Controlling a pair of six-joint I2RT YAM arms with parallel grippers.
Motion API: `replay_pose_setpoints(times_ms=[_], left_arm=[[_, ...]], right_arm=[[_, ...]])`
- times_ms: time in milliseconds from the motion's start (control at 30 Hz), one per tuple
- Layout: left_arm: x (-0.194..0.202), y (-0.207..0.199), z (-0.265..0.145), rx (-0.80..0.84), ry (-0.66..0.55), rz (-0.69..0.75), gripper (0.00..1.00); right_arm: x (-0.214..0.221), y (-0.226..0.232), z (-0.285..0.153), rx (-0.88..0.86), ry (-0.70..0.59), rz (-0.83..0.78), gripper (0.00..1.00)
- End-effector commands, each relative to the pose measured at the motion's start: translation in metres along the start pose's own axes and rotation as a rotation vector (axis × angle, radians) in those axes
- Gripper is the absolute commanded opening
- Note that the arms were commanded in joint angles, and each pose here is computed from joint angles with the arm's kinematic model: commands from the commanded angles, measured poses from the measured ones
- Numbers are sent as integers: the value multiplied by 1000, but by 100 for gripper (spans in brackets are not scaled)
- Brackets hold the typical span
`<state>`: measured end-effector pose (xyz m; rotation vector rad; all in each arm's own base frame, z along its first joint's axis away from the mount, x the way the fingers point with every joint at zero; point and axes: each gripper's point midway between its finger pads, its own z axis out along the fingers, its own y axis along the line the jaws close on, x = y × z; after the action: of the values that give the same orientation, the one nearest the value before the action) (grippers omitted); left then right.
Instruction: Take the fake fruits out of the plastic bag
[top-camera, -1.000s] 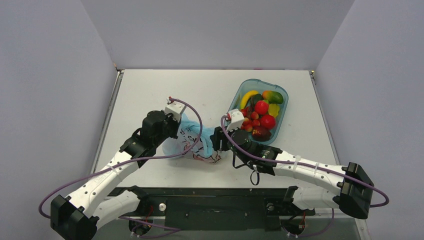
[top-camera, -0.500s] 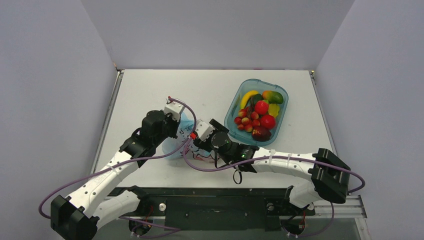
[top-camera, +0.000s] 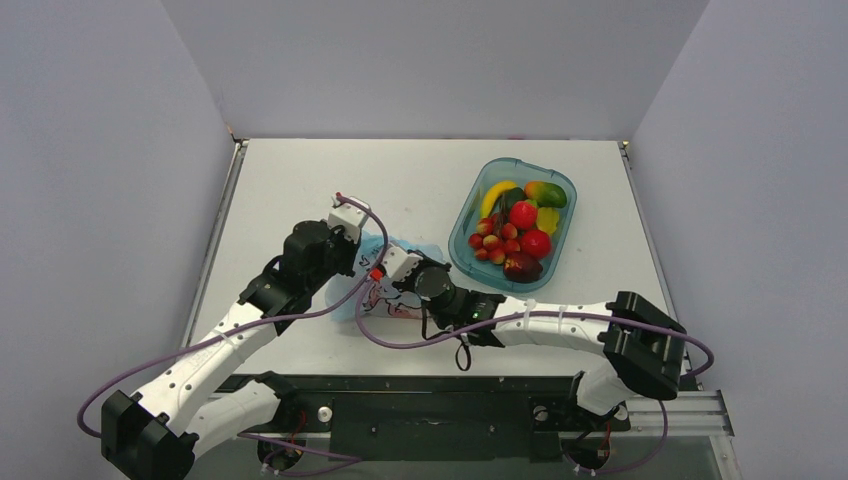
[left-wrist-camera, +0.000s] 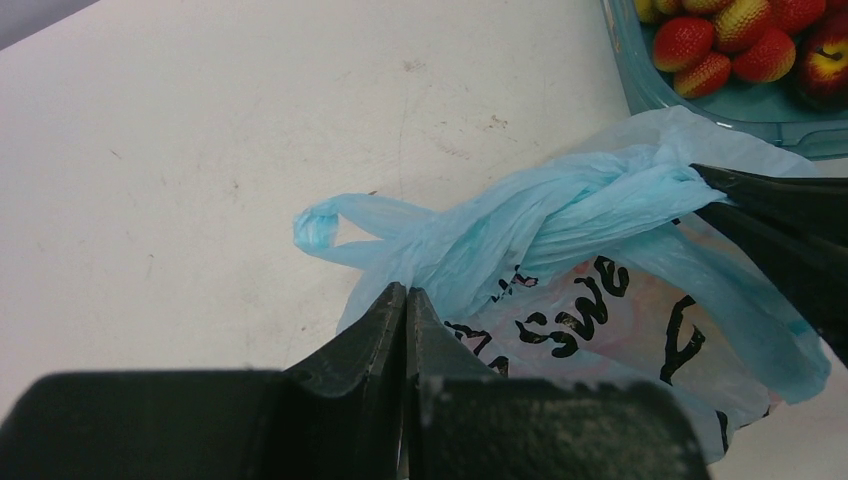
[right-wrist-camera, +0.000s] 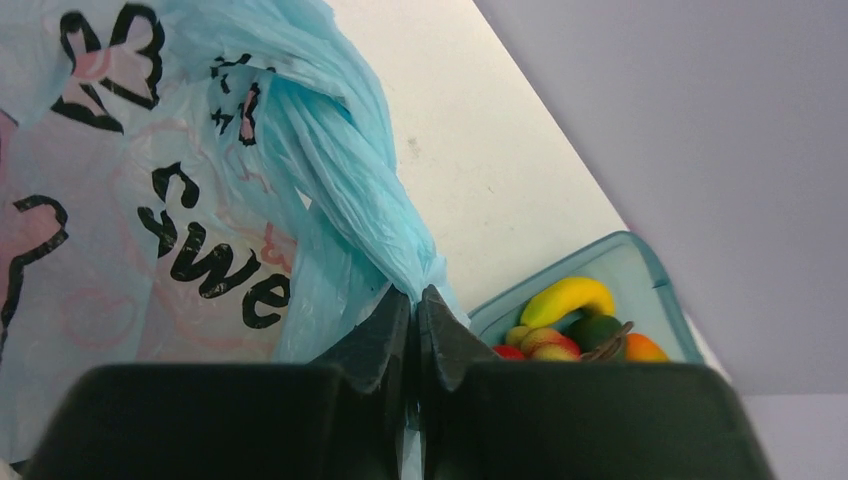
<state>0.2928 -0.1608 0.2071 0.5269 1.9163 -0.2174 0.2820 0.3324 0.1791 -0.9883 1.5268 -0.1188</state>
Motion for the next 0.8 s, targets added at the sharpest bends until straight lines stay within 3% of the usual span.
replay_pose_setpoints(times_ms=[0, 133, 233, 633, 767], left_arm=[[-28, 6, -4, -30, -86, -16, 0], [-28, 9, -5, -43, -92, -25, 0], [-26, 10, -5, -55, -89, -30, 0], [-25, 34, -16, -198, -97, -134, 0], [-21, 20, -27, -144, 25, -270, 0]], right_arm=[[-45, -40, -11, 127, -271, 495, 0], [-53, -51, -20, 150, -524, 922, 0], [-47, -48, -24, 159, -626, 1122, 0], [-20, -55, -32, 196, -631, 1323, 0], [-11, -53, -30, 159, -622, 1332, 0]])
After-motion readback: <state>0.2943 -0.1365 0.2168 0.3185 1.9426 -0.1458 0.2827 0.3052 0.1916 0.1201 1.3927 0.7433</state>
